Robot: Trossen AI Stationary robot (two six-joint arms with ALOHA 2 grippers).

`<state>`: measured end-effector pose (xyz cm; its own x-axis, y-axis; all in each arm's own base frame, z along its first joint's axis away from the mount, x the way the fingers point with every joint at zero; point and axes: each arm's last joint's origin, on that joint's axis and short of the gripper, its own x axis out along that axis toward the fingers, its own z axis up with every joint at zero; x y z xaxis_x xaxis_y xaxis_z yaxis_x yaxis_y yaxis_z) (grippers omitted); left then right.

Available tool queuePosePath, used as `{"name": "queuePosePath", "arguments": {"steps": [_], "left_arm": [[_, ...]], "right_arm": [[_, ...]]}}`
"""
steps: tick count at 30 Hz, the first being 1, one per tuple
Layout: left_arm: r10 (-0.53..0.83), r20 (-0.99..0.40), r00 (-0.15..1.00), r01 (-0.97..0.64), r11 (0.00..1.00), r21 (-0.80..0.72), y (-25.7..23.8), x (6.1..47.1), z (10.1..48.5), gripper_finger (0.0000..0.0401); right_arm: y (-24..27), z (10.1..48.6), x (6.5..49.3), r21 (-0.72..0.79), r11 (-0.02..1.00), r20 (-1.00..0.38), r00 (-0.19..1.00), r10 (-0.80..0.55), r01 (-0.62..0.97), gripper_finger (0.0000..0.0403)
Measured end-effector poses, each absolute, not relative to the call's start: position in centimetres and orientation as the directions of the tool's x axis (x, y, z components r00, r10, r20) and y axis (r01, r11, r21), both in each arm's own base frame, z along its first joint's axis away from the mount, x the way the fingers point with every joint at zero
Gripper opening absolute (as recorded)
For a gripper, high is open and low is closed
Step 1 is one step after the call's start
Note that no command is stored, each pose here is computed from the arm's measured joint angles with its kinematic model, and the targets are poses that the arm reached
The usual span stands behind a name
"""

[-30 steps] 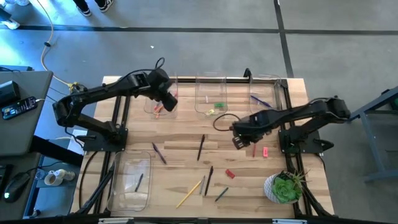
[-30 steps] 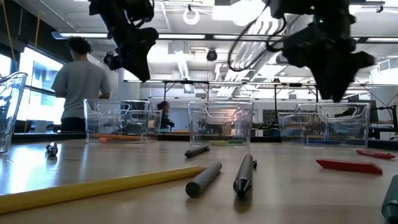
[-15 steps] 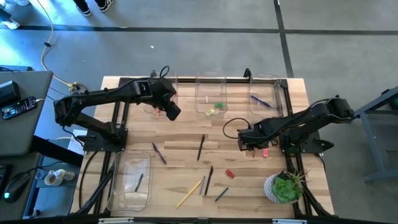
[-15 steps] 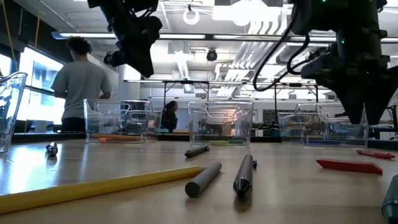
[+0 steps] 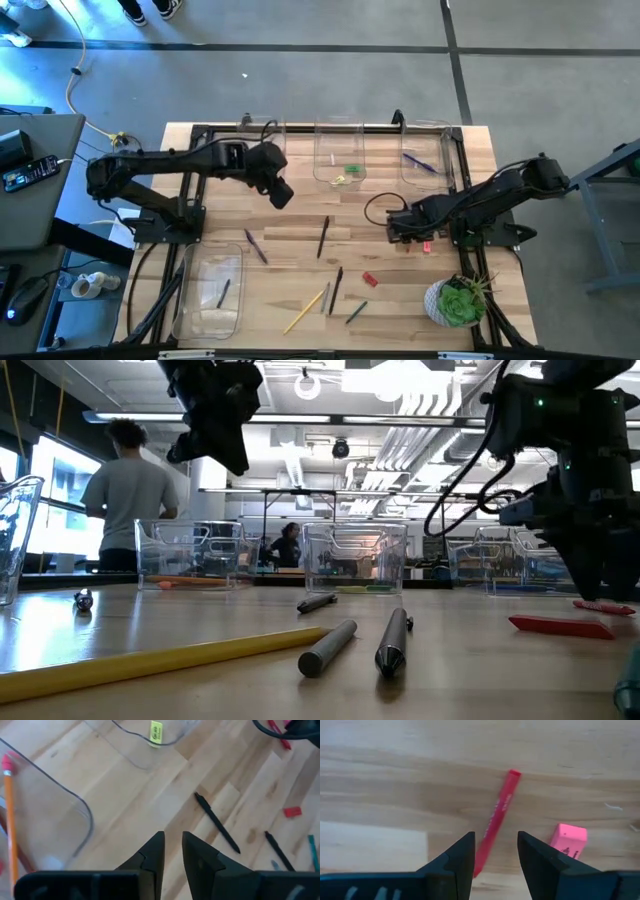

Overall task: Sort crayons/erasers/pens/pencils in bins
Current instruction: Put the red crayon into the bottom transparent bin

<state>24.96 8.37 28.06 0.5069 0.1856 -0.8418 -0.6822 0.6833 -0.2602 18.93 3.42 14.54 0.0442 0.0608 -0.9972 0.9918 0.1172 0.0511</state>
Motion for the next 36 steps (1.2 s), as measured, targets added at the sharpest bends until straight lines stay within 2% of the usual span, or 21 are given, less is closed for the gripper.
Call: {"name": "queuePosePath", "arguments": {"steps": [10,18,21,24,30,36], "left_arm": [[0.147,-0.841,0.520,-0.669,0.683,-0.294,5.6,25.7,28.1,0.0051],[0.116,-0.841,0.528,-0.650,0.693,-0.312,3.8,26.1,28.1,0.0051],[0.104,-0.841,0.531,-0.644,0.695,-0.320,3.2,26.1,28.1,0.0051],[0.094,-0.841,0.533,-0.635,0.702,-0.324,2.7,26.2,28.1,0.0051],[0.066,-0.841,0.536,-0.617,0.712,-0.337,1.8,26.3,28.1,0.0054],[0.048,-0.841,0.538,-0.592,0.732,-0.337,1.0,26.3,28.1,0.0090]], "right_arm": [[3.3,13.5,18.2,0.040,0.088,-0.998,0.035,0.054,0.995,0.0130],[3.2,13.4,18.1,0.033,0.104,-0.999,0.029,0.044,0.994,0.0036],[3.2,13.4,18.1,0.034,0.134,-0.999,0.028,0.043,0.990,0.0008],[3.2,13.4,18.1,0.036,0.156,-0.999,0.029,0.043,0.987,0.0012],[3.3,13.7,18.5,0.053,0.283,-0.998,0.041,0.047,0.958,0.0007],[3.5,14.0,19.9,0.187,0.394,-0.982,0.175,0.067,0.900,0.0004]]}}
